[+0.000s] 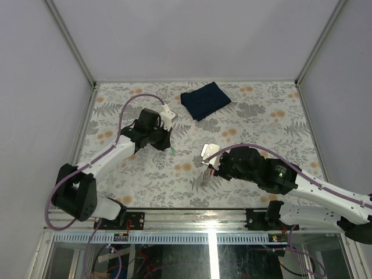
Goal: Put the keys on the keyring
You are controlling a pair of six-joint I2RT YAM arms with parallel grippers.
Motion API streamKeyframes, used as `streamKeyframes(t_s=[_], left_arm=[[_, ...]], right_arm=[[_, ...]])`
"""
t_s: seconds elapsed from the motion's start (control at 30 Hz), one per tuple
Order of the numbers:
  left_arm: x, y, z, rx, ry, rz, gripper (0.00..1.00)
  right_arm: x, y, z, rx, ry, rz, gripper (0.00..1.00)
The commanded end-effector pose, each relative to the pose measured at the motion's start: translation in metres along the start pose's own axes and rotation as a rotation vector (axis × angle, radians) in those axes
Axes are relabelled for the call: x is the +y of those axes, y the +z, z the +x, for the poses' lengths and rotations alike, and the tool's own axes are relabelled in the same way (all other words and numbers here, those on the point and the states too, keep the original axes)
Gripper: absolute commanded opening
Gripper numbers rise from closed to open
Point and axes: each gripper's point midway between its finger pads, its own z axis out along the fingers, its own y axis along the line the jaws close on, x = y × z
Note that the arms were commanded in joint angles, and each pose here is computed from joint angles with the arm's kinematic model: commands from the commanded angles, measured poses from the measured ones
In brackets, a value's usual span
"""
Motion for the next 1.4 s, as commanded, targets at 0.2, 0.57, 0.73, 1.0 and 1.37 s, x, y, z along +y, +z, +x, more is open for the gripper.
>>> streamKeyframes(t_s=[0.2, 0.57, 0.73, 1.0, 1.37], left_arm=[[-0.054, -0.072, -0.059, -0.367, 0.054, 0.166, 0.00], [-0.096, -0.166, -0.109, -0.708, 0.075, 0.196, 0.00], [-0.109, -0.197, -0.111, -0.791, 0.140, 0.203, 0.00], [-0.140, -0.230, -0.116, -0.864, 0.228, 0.308, 0.00], [-0.175, -0.239, -0.126, -0.901, 0.325, 0.352, 0.00]], right_arm=[[-0.036, -0.022, -0.076, -0.346, 0.032, 0.173, 0.00], [-0.054, -0.034, -0.128, -0.585, -0.084, 0.271, 0.00], [-0.060, -0.045, -0.146, -0.702, -0.208, 0.341, 0.00], [-0.072, -0.058, -0.166, -0.776, -0.484, 0.502, 0.00], [-0.078, -0.055, -0.174, -0.707, -0.767, 0.609, 0.00]])
